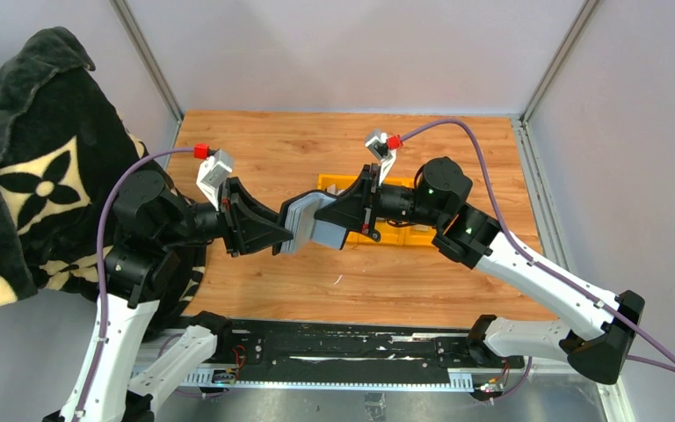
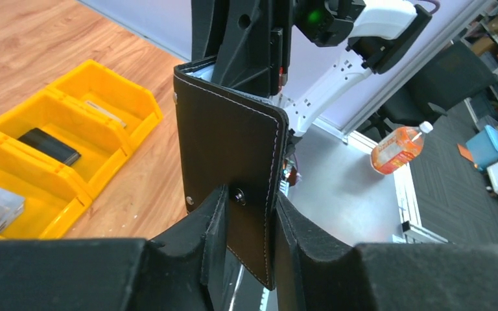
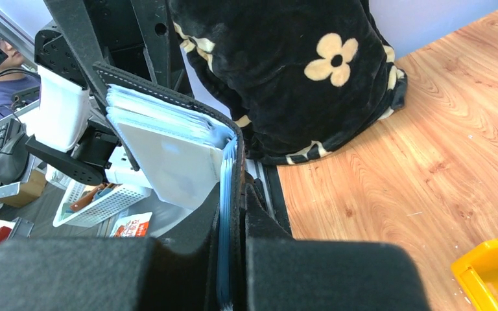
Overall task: Take the credit cards out of the card holder
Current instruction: Remove the credit card from the card holder.
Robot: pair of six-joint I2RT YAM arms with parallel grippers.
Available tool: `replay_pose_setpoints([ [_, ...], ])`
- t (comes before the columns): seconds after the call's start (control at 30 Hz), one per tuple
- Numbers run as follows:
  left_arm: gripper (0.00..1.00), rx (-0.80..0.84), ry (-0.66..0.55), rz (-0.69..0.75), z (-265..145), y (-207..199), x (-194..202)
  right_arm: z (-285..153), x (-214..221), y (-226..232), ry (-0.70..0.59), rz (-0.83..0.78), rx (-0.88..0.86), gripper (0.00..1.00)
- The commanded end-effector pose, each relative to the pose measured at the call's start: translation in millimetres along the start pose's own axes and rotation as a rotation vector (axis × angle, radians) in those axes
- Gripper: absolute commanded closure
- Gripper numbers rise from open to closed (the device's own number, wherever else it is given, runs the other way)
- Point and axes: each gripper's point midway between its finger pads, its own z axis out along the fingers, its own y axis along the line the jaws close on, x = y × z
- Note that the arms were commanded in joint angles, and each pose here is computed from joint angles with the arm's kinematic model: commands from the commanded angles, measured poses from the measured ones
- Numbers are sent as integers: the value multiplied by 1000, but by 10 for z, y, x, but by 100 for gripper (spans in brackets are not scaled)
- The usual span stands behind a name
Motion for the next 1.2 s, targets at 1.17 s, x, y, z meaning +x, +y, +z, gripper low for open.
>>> replay_pose_setpoints([
  [1.17,51,87,-62,-59,34,-165,-181,-118,-216,945,-118,-189,-438,100],
])
